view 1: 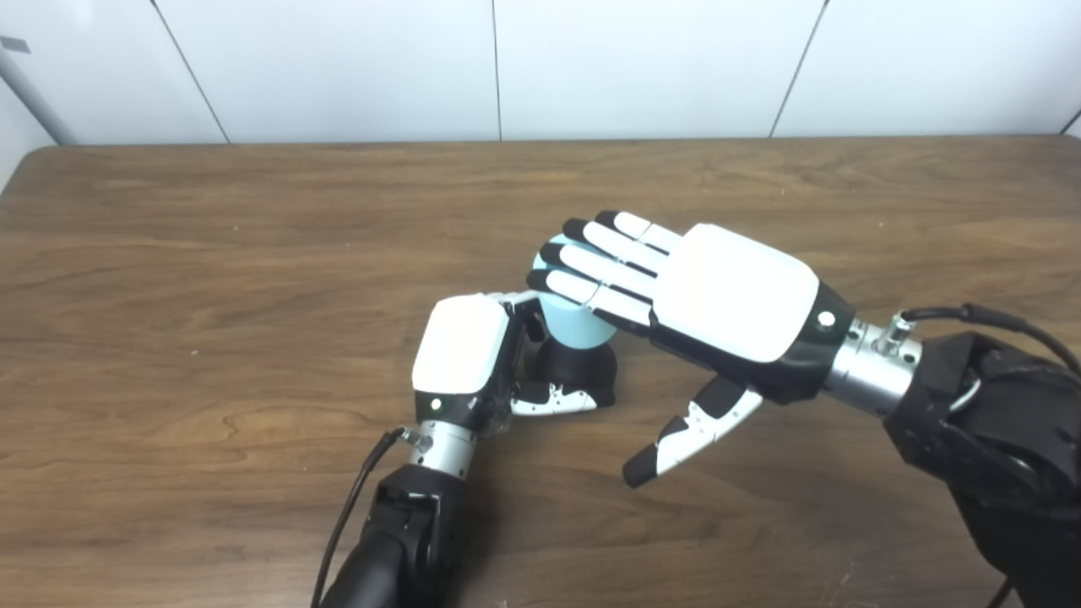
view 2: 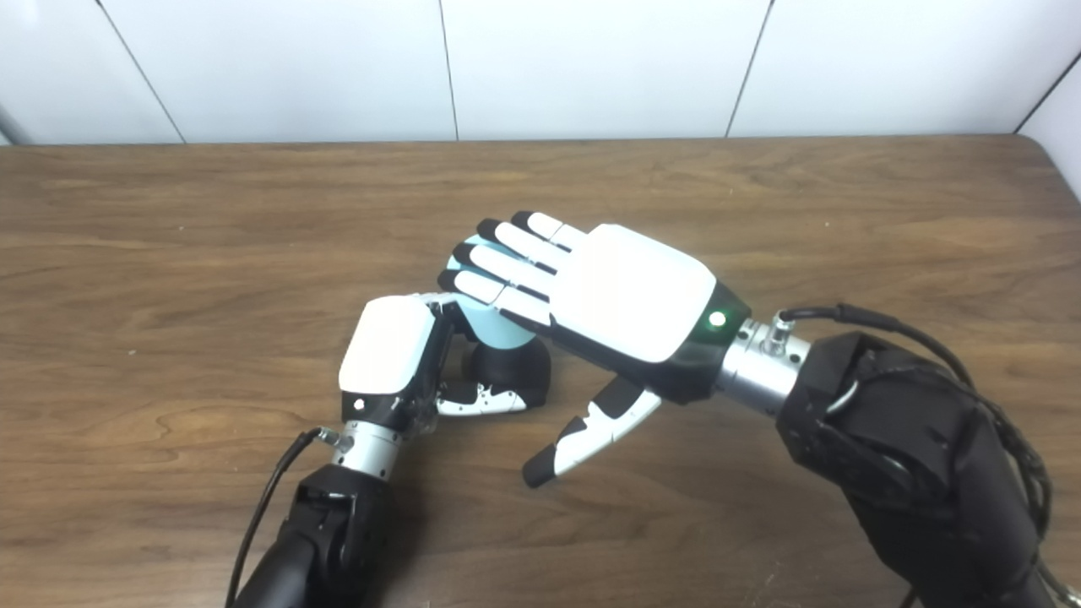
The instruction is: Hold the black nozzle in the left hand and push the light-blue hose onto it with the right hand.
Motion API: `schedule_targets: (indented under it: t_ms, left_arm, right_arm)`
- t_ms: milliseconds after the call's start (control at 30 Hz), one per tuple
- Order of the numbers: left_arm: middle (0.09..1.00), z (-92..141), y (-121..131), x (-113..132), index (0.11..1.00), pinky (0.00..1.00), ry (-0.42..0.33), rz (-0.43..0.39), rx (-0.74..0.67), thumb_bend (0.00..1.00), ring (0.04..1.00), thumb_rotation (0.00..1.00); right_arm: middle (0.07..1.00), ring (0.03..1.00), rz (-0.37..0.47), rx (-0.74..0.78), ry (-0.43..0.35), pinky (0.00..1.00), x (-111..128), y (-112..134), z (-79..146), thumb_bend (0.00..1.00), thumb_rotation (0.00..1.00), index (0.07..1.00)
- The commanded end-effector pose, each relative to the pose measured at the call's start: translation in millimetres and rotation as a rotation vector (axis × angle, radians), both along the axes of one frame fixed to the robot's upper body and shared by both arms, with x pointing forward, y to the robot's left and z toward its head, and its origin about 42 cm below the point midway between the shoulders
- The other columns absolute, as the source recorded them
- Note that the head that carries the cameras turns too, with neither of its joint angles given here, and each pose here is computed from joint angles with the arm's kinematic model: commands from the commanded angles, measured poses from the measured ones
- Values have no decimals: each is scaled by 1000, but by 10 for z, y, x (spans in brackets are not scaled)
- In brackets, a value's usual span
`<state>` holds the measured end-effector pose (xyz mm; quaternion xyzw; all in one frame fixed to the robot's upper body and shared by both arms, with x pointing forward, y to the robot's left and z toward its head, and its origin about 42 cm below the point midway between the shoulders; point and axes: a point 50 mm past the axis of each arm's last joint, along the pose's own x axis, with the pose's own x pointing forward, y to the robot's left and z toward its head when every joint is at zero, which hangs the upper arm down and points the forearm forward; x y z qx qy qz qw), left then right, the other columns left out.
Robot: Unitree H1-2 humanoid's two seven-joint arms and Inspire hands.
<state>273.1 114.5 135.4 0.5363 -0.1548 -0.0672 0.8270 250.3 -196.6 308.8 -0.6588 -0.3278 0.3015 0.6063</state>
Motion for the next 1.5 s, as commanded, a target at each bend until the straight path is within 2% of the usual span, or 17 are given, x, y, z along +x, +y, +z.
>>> schedule_targets:
  t_ms: [0,367,833,1067,1467]
  left_arm:
    - [488,-159,70,-54,483,600,75,15,57,526,546,0]
    - [488,-154,59,-64,484,592,78,17,70,526,538,0]
    - [495,-150,64,-67,480,591,78,20,63,525,542,0]
    - [494,-144,68,-64,481,596,72,16,70,526,539,0]
    - [478,-136,89,-97,488,596,77,20,74,526,540,0]
  right_arm:
    - [1000,1000,5,18,-48,1000,12,-30,56,644,1000,1000]
    - [1000,1000,-51,22,-16,1000,83,-131,-62,626,1000,1000]
    - [1000,1000,-25,40,0,1000,57,-122,-103,632,1000,995]
    - [1000,1000,-2,38,77,1000,-5,-93,-234,622,1000,1000]
    - [1000,1000,-14,33,172,1000,-65,-99,-484,620,971,978]
